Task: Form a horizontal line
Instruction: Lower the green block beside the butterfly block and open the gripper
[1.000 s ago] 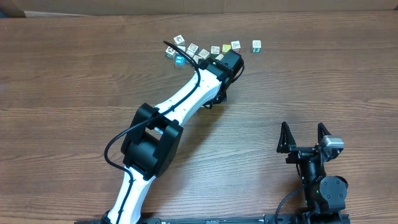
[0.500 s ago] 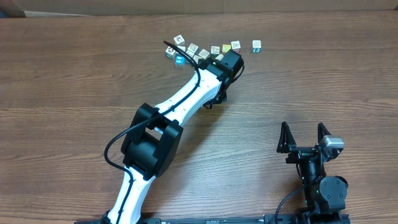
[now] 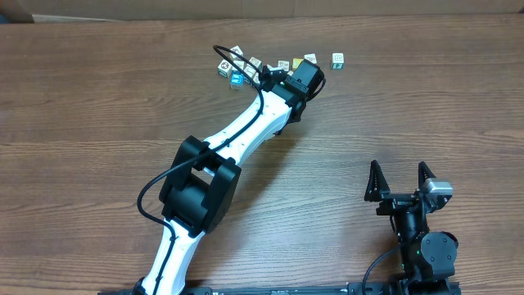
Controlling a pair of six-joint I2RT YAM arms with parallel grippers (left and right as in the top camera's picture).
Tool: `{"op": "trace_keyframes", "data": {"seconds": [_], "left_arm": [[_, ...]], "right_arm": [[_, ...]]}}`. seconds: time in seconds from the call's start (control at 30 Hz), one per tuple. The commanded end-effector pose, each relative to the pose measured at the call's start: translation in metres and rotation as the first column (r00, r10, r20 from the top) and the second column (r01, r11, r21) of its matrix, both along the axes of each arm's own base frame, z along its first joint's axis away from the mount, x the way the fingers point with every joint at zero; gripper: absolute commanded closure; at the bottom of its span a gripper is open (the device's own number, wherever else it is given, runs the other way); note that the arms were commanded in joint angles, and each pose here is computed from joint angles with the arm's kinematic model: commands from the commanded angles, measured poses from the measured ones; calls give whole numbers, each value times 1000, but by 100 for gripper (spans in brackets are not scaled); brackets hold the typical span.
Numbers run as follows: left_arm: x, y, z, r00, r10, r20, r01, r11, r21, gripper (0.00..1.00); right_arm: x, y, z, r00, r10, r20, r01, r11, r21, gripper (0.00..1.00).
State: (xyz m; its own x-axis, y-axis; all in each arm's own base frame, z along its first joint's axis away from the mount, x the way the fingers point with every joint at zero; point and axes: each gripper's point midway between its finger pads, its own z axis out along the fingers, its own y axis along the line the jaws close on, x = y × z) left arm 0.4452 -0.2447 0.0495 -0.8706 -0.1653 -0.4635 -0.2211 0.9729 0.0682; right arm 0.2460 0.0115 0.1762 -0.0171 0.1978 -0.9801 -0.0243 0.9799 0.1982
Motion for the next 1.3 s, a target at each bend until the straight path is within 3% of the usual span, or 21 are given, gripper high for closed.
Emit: {"op": "trace_keyframes", "data": {"seconds": [0.0,0.73,1.0,1.27], "left_arm": [[9,-5,26,998,2,66,-1,1000,-22,94],[-16,-15,14,997,-46,-57,42,997,-66,96],[-14,-31,14,973,-221,-64,216,973,-78,96],[-20,-27,4,969,-227,-95,221,973,-71,96]], "right_arm": [[0,0,-4,1000,-1,0,1,1000,-5,0],[0,-1,-4,1000,-2,0,2,1000,-5,0],[0,0,-4,1000,-1,0,1,1000,-5,0],[0,0,-4,1000,-1,0,1,1000,-5,0]]}}
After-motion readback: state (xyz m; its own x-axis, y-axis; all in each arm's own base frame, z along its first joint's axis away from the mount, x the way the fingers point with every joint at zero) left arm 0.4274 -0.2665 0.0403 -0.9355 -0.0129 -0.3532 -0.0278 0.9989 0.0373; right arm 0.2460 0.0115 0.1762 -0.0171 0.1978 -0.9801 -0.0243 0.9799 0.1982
